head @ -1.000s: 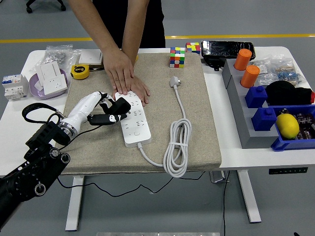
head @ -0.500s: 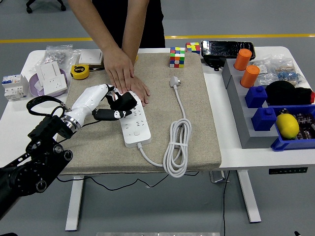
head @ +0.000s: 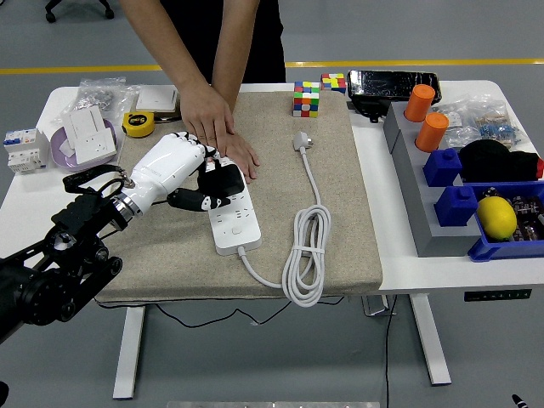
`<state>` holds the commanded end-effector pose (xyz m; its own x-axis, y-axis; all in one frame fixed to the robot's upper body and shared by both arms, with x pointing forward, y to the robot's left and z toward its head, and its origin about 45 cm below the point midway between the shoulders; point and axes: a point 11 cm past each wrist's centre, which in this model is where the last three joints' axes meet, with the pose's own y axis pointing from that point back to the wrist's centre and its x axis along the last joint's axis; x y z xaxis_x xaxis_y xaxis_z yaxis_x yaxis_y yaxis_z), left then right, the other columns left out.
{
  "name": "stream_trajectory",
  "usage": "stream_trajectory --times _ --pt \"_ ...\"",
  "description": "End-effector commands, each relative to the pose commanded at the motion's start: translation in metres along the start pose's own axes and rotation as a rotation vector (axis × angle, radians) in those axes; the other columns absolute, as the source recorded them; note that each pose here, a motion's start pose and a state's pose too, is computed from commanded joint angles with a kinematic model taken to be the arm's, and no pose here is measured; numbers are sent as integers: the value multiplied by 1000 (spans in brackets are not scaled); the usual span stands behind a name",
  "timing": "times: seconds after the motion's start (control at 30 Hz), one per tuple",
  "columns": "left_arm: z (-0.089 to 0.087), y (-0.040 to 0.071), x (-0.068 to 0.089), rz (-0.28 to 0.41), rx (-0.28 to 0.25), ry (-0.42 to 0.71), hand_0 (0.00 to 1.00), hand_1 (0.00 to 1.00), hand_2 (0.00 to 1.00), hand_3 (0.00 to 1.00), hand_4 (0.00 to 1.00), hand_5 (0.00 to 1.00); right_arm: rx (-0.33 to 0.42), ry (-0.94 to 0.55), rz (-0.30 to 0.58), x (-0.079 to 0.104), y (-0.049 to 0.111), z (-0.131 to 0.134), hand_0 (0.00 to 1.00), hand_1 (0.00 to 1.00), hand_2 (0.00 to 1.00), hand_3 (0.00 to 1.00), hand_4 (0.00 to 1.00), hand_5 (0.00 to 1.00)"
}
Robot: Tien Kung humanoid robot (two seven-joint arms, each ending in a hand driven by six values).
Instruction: Pick up the plug,place it near the board,insert it into the board,press the button
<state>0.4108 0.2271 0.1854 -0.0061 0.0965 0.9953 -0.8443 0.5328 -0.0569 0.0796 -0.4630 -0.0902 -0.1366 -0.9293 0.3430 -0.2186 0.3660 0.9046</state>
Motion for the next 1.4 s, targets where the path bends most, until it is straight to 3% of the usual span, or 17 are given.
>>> stream_trajectory --times 0.23,0.67,1.4 --pt "-7 0 -3 16 -25 -43 559 398 271 288 637 87 3 1 1 1 0 -3 857 788 769 813 998 998" --pt "-28 7 -17 -12 22 -82 554 402 270 282 626 89 4 9 2 2 0 -3 857 787 770 812 998 998" --pt "-26 10 -29 -43 14 -96 552 406 272 281 612 92 4 13 5 4 0 -3 857 788 769 812 998 998"
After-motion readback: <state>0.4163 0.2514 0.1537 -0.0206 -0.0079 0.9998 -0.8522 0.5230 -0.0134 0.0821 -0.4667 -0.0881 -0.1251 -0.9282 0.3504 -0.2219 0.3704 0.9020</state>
